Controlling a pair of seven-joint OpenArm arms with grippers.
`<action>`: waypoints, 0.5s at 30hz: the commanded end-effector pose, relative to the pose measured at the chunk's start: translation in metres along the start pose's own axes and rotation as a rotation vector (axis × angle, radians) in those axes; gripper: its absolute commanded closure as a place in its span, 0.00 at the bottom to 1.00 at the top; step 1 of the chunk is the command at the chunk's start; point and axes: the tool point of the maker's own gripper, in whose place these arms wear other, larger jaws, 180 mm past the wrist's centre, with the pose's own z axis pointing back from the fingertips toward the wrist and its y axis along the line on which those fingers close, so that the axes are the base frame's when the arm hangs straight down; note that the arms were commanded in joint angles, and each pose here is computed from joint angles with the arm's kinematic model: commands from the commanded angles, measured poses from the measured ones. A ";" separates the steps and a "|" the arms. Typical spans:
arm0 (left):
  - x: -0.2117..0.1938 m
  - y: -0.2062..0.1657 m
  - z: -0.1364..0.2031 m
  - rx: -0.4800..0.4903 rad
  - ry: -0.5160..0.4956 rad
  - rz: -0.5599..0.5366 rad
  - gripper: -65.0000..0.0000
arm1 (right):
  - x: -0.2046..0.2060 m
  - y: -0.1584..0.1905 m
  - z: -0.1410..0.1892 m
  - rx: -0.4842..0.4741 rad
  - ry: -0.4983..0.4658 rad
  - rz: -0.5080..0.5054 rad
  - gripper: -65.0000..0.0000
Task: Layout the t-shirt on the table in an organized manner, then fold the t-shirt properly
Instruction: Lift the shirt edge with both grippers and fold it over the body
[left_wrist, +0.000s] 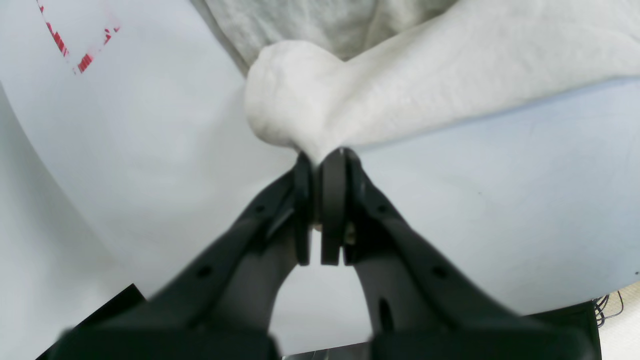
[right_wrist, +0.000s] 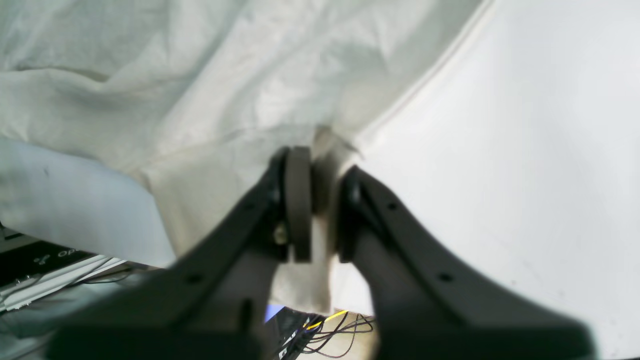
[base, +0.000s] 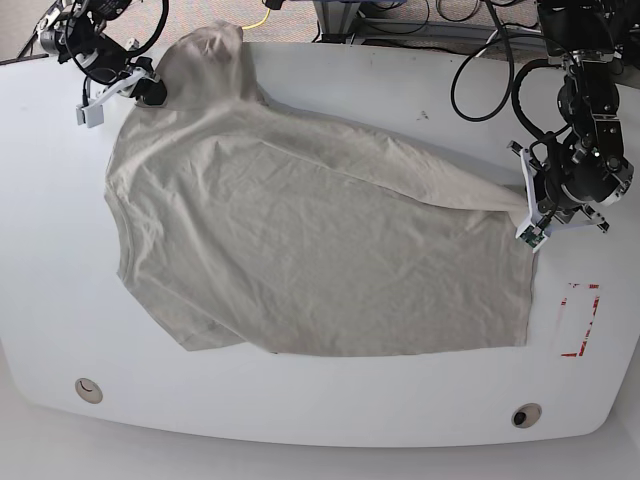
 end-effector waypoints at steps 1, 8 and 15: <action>0.002 0.012 0.007 0.039 -0.011 0.000 1.00 | 0.007 0.000 0.005 -0.002 -0.021 0.018 1.00; -0.017 0.008 0.005 0.027 0.026 0.023 1.00 | -0.008 -0.005 0.010 -0.016 0.012 0.006 1.00; -0.047 -0.009 0.002 -0.010 0.091 0.037 1.00 | -0.016 -0.007 0.017 -0.033 0.029 0.020 1.00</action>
